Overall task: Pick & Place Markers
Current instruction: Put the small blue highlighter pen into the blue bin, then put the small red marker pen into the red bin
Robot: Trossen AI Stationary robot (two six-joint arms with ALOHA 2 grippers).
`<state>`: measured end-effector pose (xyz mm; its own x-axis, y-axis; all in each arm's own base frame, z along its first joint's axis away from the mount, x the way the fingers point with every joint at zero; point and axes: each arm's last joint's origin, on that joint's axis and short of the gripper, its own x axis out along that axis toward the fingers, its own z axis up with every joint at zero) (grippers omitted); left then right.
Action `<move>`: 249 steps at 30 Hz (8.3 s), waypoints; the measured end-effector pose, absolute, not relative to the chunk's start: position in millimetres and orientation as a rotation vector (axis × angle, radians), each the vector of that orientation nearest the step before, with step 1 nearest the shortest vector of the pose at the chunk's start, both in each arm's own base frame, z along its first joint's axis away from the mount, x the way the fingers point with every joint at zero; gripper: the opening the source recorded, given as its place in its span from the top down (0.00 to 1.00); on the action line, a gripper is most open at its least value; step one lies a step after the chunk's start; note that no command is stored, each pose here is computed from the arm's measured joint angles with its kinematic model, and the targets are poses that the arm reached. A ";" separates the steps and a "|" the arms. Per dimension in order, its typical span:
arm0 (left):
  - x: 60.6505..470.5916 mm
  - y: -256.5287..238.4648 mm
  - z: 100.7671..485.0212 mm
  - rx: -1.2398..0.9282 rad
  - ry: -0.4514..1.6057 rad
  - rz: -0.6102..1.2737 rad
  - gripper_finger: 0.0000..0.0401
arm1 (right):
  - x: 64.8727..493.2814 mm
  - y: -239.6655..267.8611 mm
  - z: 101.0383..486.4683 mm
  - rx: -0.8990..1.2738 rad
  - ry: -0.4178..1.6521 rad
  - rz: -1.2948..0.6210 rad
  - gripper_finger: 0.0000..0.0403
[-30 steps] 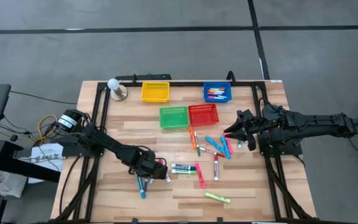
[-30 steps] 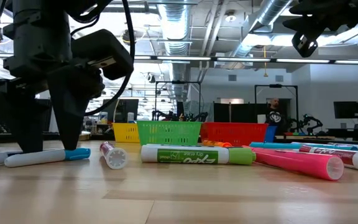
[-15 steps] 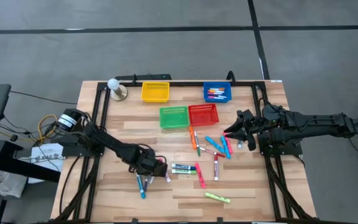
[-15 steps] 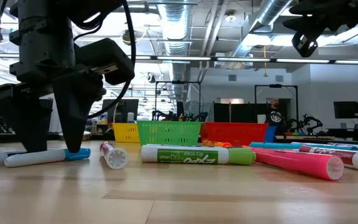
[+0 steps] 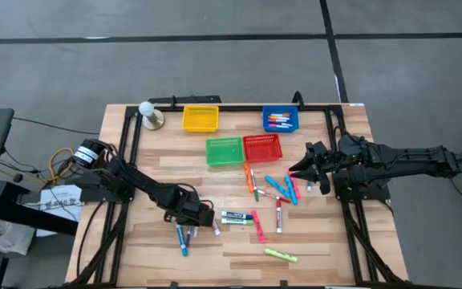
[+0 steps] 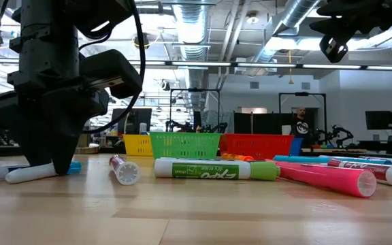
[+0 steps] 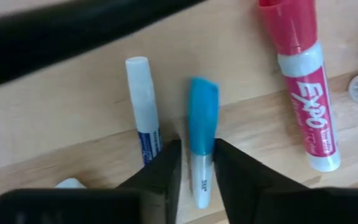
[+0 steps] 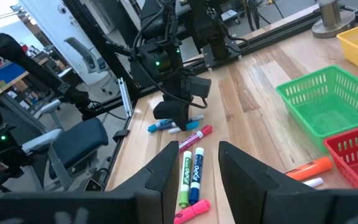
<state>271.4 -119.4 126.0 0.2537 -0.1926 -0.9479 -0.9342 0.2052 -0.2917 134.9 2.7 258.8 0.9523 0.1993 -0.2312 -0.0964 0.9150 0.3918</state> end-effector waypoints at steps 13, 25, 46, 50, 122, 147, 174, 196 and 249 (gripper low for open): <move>272.2 -117.5 127.3 -1.263 1.181 0.761 0.85 | 135.0 2.7 258.8 0.388 0.272 0.154 0.75; 266.0 -113.3 168.8 -1.338 1.049 0.650 0.86 | 134.9 2.7 258.9 0.387 0.271 0.154 0.75; 293.8 -62.8 254.9 -1.344 0.253 0.366 0.86 | 187.4 3.4 261.4 0.364 0.099 0.156 0.75; 300.0 -54.6 252.9 -1.326 0.242 0.354 0.86 | 202.8 6.2 245.1 0.412 0.189 0.152 0.75; 310.2 -40.1 252.3 -1.148 0.209 0.315 0.70 | 337.9 -17.2 210.5 0.766 0.300 0.328 0.92; 223.5 -10.2 312.4 -0.695 0.193 0.439 0.46 | 330.5 -59.1 203.3 0.810 0.347 0.240 0.93; 114.8 14.8 198.5 -0.639 0.062 0.597 0.48 | 283.1 -209.9 248.3 0.651 0.533 -0.109 0.93; 116.6 27.2 207.5 -0.275 0.026 0.646 0.48 | 231.7 -250.1 272.9 0.241 1.042 -0.600 0.92; 121.3 27.2 206.4 -0.260 0.051 0.582 0.48 | 264.7 -257.8 215.5 0.128 1.446 -0.309 0.99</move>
<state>121.3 27.2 206.4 0.8349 0.5370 -0.1203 -0.5497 0.8036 -0.2282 264.7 -257.8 215.5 0.0933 -0.1308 -0.9870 0.2838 0.9537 -0.0996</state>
